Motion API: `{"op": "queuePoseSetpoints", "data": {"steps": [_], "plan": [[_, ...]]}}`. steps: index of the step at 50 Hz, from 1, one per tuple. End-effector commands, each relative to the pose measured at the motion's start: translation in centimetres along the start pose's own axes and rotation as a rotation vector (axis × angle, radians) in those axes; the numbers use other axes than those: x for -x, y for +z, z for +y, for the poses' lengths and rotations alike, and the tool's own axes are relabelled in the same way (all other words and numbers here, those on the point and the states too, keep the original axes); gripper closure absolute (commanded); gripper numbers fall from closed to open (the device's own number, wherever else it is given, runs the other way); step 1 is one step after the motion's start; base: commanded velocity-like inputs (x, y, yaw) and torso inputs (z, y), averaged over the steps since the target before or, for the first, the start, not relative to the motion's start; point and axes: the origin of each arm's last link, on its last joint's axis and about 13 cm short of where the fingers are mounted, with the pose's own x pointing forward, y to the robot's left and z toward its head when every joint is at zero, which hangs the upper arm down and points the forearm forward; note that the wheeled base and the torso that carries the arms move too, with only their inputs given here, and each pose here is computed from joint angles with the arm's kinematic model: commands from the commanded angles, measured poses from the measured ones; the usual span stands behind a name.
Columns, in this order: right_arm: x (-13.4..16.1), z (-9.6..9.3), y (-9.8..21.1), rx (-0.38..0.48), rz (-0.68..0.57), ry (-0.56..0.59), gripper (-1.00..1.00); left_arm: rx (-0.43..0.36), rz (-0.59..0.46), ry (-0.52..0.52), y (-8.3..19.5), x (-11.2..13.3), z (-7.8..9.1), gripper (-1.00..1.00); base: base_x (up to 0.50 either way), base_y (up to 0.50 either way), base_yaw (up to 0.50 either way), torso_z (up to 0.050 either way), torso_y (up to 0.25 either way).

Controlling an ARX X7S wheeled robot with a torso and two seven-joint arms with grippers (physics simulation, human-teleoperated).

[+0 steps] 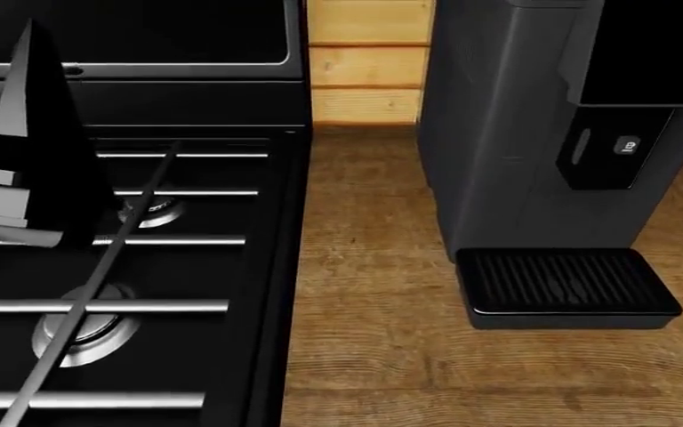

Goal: Pick the mug from the cabinet, place it under the coffee machine dispenser, and press the start button.

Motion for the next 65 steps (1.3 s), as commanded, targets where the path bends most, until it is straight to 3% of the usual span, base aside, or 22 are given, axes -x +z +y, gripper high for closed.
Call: {"op": "queuePoseSetpoints", "data": {"steps": [1,10,26,27,37,45,65], "plan": [[0.00,0.00,0.01,0.000,0.000,0.000,-1.00,0.039,-0.025,0.001,-0.02,0.17,0.17,-1.00,0.00,0.00,0.00,0.000,0.000],[0.00,0.00,0.01,0.000,0.000,0.000,-1.00,0.048,-0.034,-0.014,0.08,0.40,0.04,-1.00,0.00,0.00,0.00,0.000,-0.215],[0.00,0.00,0.01,0.000,0.000,0.000,-1.00,0.059,-0.032,-0.052,0.33,0.61,-0.28,-1.00,0.00,0.00,0.00,0.000,0.000],[0.00,0.00,0.01,0.000,0.000,0.000,1.00,0.059,-0.032,-0.052,0.34,0.62,-0.28,-1.00,0.00,0.00,0.00,0.000,0.000],[0.00,0.00,0.01,0.000,0.000,0.000,1.00,0.049,-0.023,-0.028,0.15,0.55,-0.17,-1.00,0.00,0.00,0.00,0.000,0.000],[0.00,0.00,0.01,0.000,0.000,0.000,1.00,0.003,-0.099,-0.025,0.15,0.73,-0.15,-1.00,0.00,0.00,0.00,-0.001,0.019],[0.00,0.00,0.01,0.000,0.000,0.000,1.00,0.056,-0.079,-0.058,0.35,1.01,-0.26,-1.00,0.00,0.00,0.00,-0.018,0.236]]}}
